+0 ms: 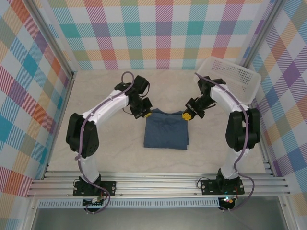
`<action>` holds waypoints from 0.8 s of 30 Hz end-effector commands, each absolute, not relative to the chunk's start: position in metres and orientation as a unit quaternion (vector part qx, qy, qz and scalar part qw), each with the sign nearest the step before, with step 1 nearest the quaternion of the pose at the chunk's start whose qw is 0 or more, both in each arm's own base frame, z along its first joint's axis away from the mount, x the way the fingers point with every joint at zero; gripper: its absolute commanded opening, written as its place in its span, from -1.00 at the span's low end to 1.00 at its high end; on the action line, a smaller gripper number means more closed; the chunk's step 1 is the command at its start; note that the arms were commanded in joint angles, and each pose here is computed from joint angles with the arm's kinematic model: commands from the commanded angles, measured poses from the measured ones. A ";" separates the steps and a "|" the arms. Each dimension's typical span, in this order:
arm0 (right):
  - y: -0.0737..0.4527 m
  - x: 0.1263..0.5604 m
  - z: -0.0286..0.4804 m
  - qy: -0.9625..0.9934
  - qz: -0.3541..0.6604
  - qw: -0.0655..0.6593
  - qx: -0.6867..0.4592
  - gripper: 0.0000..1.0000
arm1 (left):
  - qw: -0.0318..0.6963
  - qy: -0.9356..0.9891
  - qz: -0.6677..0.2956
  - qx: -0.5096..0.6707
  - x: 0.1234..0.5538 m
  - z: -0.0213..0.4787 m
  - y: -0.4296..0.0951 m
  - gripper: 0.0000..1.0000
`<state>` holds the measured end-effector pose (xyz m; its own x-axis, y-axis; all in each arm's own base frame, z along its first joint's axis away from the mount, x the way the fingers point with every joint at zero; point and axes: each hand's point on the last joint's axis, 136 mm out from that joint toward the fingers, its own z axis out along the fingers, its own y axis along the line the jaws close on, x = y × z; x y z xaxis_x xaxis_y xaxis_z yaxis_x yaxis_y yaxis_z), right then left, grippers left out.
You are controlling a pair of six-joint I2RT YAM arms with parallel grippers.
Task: Fold and stack the t-shirts
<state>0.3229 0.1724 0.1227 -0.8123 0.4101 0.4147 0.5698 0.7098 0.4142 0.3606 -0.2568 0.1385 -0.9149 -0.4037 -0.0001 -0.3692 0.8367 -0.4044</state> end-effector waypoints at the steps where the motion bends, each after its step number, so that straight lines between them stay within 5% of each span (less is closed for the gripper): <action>1: 0.168 0.337 0.105 -0.914 -0.261 0.146 -0.275 -1.00 | 0.059 0.958 -0.212 -0.184 0.388 0.138 -0.261 -1.00; 17: 0.142 0.386 0.066 -0.927 -0.211 0.106 -0.292 -1.00 | 0.097 0.955 -0.227 -0.166 0.461 0.101 -0.270 -0.96; 19: 0.142 0.394 0.061 -0.930 -0.213 0.091 -0.284 -0.70 | 0.093 0.955 -0.219 -0.175 0.467 0.093 -0.262 -0.88; 21: 0.136 0.402 0.063 -0.938 -0.202 0.062 -0.273 -0.38 | 0.104 0.953 -0.219 -0.180 0.473 0.098 -0.257 -0.55; 24: 0.117 0.411 0.088 -0.950 -0.167 -0.012 -0.263 -0.17 | 0.142 0.948 -0.225 -0.172 0.474 0.125 -0.253 -0.25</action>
<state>0.3946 0.1355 0.0638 -0.8363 0.4942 0.2373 0.5479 0.7688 0.3296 0.4625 -0.2620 0.0931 -0.9180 -0.3835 -0.1011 -0.3035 0.8434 -0.4433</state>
